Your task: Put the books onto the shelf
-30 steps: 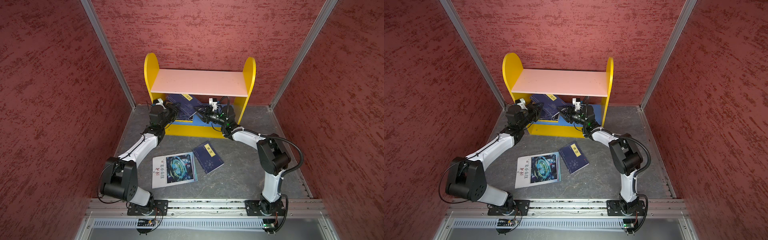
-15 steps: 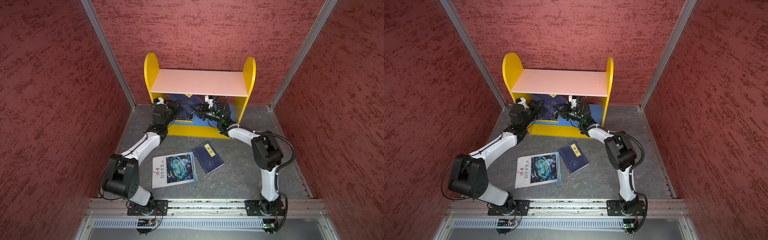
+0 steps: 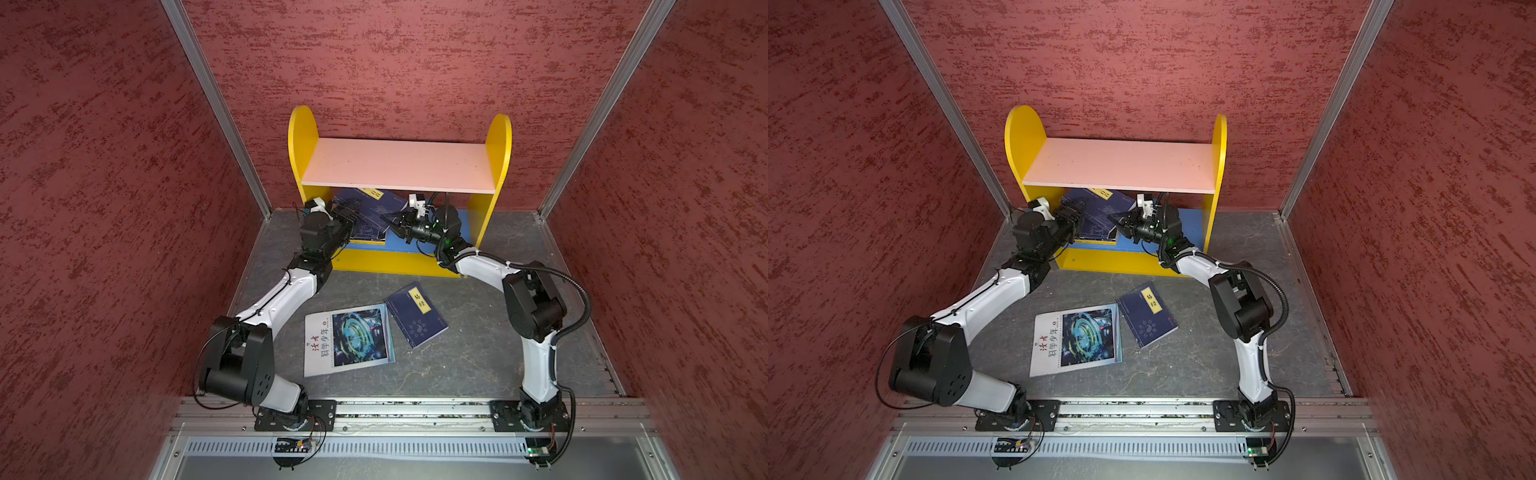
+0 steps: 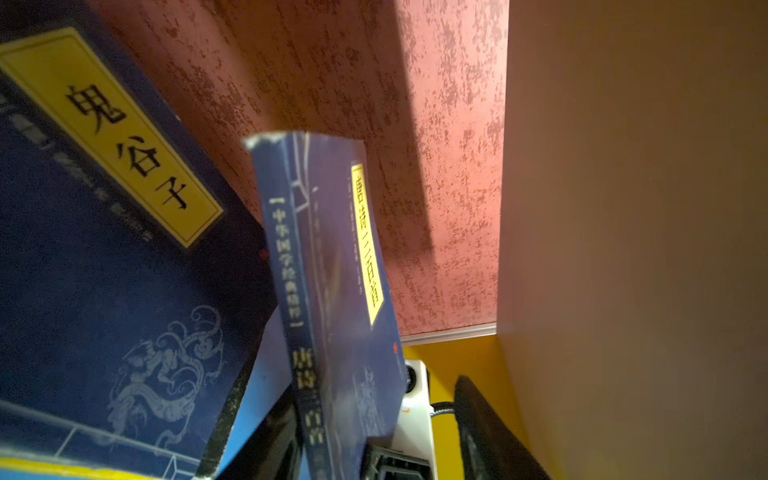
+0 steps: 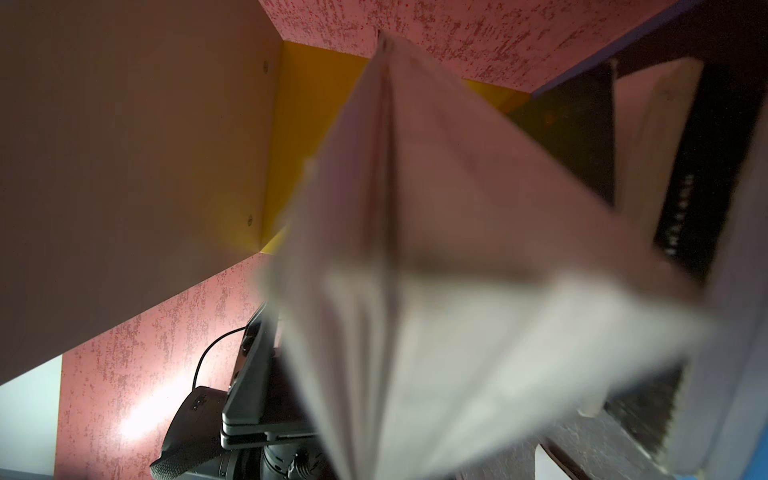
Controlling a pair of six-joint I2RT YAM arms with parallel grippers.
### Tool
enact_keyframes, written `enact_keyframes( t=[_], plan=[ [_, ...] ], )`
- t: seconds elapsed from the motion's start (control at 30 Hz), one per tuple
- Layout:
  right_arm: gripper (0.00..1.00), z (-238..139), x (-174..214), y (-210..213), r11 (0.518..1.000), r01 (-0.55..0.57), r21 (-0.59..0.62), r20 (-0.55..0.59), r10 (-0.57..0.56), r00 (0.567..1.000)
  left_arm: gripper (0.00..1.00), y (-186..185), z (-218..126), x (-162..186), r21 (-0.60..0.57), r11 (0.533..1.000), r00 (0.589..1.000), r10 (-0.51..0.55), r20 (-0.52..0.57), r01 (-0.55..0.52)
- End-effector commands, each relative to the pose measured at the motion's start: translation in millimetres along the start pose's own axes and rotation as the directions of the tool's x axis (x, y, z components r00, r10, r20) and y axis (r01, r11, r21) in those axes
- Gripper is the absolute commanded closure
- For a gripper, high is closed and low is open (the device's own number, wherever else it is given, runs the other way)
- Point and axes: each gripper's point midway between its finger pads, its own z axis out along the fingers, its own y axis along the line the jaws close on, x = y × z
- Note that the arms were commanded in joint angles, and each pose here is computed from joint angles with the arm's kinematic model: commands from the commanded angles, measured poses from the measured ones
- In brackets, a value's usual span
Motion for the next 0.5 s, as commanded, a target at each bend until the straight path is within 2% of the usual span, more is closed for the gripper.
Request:
enact_keyframes(
  t=[0.0,0.07,0.2,0.33,0.47],
  plan=[
    [0.92,-16,3,46,0.993,0.094,-0.076,-0.055,-0.098,0.994,0.31,3,-22,-1,-0.038,0.998,0.997,0.053,-0.058,-0.055],
    [0.92,-24,7,53,0.991,0.102,-0.085,-0.081,-0.109,0.991,0.25,14,-32,-2,-0.097,0.993,0.994,0.057,-0.091,-0.066],
    [0.91,-35,17,62,0.989,0.104,-0.106,-0.148,-0.119,0.982,0.25,29,-49,1,-0.156,0.985,0.988,0.044,-0.148,-0.068],
    [0.91,-40,29,71,0.986,0.104,-0.13,-0.213,-0.131,0.968,0.27,26,-59,1,-0.121,0.99,0.987,0.052,-0.151,-0.071],
    [0.91,-42,35,71,0.988,0.09,-0.127,-0.248,-0.12,0.961,0.35,19,-58,6,-0.057,0.996,0.981,0.052,-0.185,-0.064]
  ],
)
